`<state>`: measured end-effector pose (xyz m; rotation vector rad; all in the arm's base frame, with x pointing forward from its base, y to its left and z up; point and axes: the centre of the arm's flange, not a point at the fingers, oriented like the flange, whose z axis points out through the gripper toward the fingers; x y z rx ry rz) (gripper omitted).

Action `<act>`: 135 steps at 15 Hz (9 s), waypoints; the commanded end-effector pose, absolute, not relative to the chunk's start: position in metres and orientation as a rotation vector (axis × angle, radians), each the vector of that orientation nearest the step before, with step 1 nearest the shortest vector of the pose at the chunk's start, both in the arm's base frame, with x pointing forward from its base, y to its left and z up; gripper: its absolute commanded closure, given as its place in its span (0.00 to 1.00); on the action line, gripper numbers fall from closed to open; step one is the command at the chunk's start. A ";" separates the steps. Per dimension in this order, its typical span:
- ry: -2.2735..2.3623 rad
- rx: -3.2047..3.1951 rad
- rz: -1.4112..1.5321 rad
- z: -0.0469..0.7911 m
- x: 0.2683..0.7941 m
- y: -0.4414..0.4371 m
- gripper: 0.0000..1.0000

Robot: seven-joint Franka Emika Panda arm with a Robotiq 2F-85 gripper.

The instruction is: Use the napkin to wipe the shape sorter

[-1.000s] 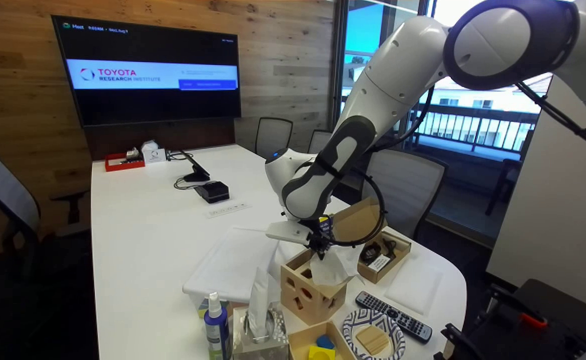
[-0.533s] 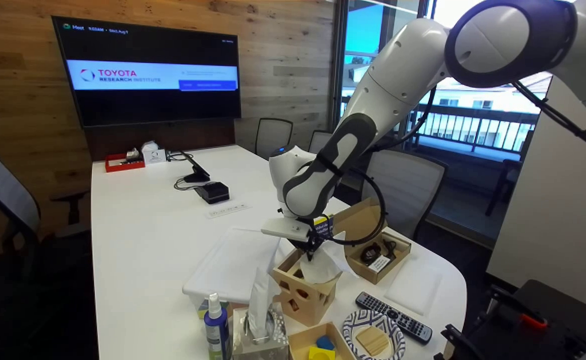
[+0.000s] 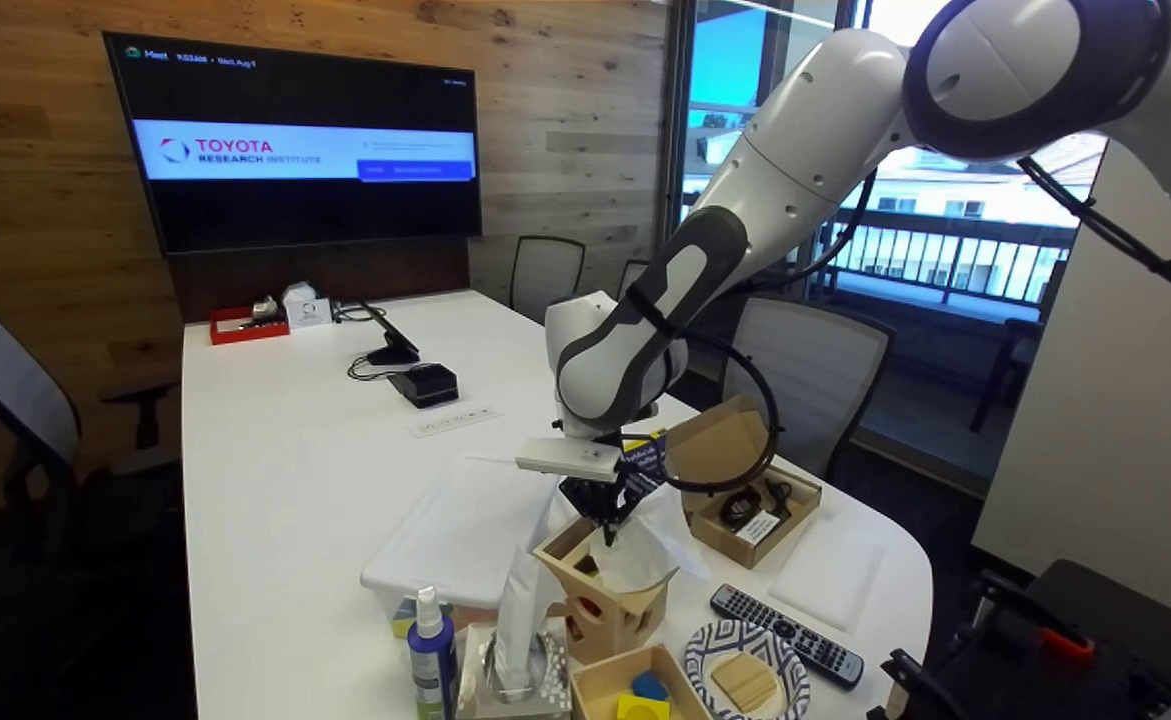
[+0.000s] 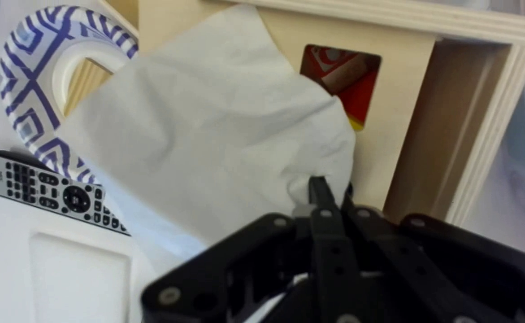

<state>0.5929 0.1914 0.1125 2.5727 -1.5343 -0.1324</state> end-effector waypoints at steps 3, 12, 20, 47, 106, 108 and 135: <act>-1.560 2.570 -0.038 0.128 0.579 0.189 1.00; -1.441 2.816 0.153 0.150 0.577 0.200 1.00; -1.284 3.075 -0.118 0.134 0.571 0.203 1.00; -1.704 2.643 -0.208 0.136 0.516 0.190 1.00; -0.063 3.575 0.102 0.164 0.588 0.352 1.00; -0.019 3.606 0.027 0.155 0.589 0.351 1.00; -0.431 3.266 -0.623 0.119 0.618 0.310 0.71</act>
